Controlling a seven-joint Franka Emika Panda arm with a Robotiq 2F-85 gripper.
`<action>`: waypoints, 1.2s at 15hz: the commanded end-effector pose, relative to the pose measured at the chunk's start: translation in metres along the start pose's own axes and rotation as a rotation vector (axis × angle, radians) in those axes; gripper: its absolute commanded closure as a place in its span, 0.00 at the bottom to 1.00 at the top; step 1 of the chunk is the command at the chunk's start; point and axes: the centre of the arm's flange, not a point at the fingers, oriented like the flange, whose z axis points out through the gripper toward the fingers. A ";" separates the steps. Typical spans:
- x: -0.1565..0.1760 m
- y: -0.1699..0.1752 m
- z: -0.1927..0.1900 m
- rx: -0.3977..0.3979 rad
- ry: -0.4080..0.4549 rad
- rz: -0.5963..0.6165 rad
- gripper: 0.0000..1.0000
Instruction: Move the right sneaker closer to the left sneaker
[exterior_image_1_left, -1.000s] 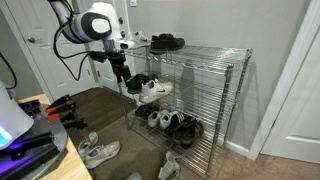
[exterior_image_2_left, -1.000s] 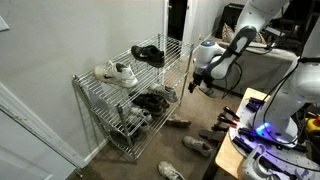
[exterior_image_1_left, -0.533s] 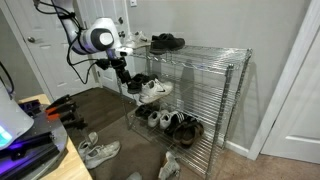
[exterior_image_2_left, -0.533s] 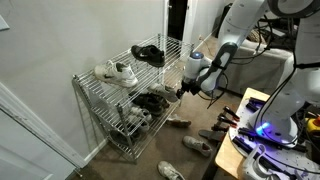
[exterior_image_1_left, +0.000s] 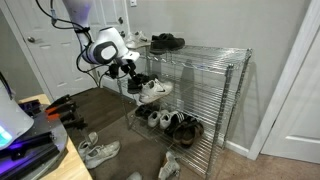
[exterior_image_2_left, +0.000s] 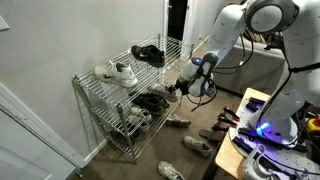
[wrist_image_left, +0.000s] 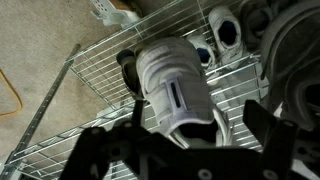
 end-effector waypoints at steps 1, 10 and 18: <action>0.017 -0.002 0.003 -0.004 0.100 0.048 0.00; 0.067 0.002 0.030 -0.068 0.147 0.055 0.00; 0.076 0.008 0.050 -0.123 -0.057 0.015 0.00</action>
